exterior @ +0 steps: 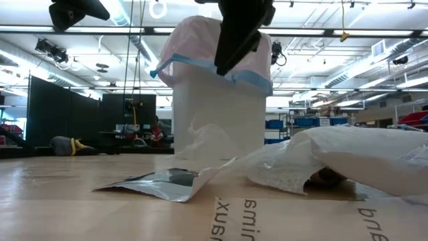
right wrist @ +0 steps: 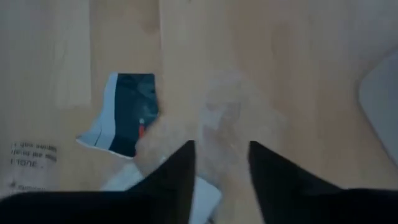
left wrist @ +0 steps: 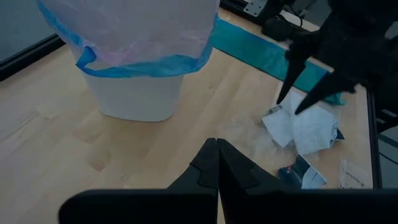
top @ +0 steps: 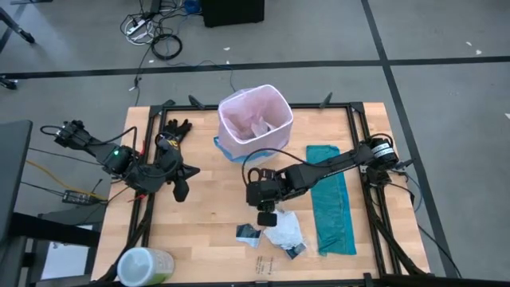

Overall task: Place trash/remove bag and relplace
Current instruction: Put the transparent plastic into the white trash bin

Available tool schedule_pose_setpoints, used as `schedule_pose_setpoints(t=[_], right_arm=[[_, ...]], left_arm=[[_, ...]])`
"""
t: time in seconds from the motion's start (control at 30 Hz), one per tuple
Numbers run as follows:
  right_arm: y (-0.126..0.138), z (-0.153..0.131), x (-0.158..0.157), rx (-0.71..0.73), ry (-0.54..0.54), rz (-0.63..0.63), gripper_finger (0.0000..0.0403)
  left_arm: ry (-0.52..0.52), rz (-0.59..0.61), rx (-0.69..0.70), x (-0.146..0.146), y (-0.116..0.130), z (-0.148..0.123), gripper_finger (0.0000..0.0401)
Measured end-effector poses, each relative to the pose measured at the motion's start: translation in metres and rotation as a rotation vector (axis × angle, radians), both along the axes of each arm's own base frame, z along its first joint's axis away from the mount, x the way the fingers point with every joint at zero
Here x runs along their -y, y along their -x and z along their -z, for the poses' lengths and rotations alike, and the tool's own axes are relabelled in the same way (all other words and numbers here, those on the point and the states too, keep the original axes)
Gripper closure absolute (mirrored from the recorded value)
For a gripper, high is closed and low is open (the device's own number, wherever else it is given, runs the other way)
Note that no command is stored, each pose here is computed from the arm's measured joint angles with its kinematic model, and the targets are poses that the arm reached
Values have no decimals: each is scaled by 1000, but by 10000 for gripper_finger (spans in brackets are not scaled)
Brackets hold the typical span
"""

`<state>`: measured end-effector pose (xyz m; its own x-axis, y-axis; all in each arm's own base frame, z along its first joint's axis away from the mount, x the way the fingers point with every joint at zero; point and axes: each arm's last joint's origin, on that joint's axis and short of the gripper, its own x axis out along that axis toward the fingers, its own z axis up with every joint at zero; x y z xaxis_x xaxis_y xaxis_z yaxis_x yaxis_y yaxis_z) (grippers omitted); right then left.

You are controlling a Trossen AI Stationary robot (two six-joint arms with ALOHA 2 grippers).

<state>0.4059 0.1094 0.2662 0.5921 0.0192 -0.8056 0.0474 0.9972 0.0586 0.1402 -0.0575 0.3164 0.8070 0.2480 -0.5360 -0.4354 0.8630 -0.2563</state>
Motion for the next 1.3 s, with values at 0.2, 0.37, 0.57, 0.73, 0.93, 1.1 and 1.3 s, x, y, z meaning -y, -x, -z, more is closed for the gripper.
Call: schedule_pose_setpoints(t=[0.2,0.37,0.57,0.73,0.93,1.1,1.3], right_arm=[[0,24,0,20,-38,35,150],[3,45,1,26,-67,71,136],[4,60,1,68,-89,80,165],[6,67,1,77,-92,79,179],[7,75,2,92,-91,82,180],[9,78,4,87,-65,101,180],[8,80,5,112,-68,103,181]], left_arm=[[0,0,0,0,0,0,397],[-1,0,0,0,0,0,397],[0,0,0,0,0,0,397],[0,0,0,0,0,0,397],[3,-2,2,0,0,0,397],[5,-4,2,0,0,0,397],[5,-4,3,0,0,0,397]])
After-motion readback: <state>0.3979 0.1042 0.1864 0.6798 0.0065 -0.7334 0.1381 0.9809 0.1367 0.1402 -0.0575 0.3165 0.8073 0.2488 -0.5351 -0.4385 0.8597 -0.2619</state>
